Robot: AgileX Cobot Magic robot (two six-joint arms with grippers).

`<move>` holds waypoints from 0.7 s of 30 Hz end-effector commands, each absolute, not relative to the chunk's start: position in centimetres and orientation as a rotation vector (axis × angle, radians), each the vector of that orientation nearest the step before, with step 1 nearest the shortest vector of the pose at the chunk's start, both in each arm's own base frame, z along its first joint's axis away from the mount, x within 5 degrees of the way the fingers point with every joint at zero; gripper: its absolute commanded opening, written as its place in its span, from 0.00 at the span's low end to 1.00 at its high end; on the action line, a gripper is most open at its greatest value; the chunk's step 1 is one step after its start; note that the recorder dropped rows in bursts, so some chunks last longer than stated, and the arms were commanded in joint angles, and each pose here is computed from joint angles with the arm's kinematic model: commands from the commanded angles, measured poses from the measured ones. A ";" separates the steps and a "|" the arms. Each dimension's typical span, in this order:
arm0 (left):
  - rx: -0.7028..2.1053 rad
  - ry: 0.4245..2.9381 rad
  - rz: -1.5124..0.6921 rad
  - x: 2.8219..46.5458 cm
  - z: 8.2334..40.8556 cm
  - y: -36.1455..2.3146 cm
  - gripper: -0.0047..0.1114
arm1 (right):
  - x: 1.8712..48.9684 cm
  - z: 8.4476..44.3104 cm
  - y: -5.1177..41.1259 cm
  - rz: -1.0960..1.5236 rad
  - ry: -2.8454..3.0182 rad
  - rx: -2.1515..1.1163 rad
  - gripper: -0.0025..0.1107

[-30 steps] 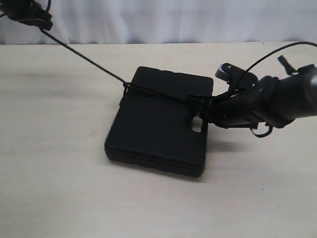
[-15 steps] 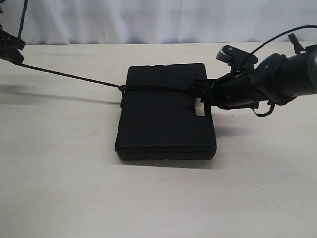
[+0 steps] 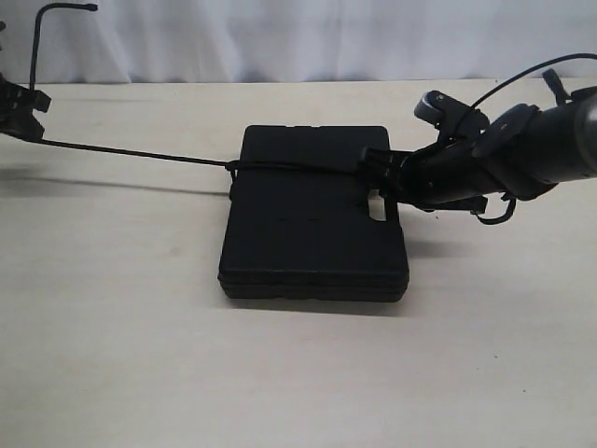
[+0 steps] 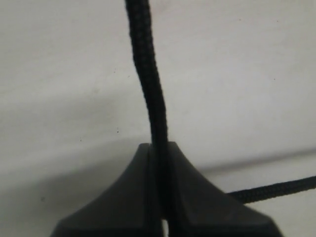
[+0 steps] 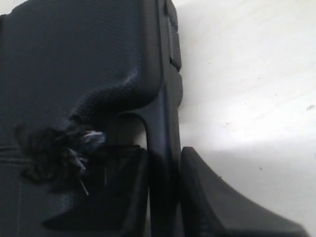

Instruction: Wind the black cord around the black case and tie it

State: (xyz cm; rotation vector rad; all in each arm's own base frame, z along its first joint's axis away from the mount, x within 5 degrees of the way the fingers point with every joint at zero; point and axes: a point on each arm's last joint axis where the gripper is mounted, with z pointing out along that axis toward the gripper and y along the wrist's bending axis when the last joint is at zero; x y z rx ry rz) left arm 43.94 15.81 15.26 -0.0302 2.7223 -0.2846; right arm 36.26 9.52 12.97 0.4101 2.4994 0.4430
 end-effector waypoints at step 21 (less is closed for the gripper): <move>-0.267 2.685 -0.110 39.9 12.2 22.2 0.05 | 37.5 11.7 6.8 0.332 2.394 0.574 0.06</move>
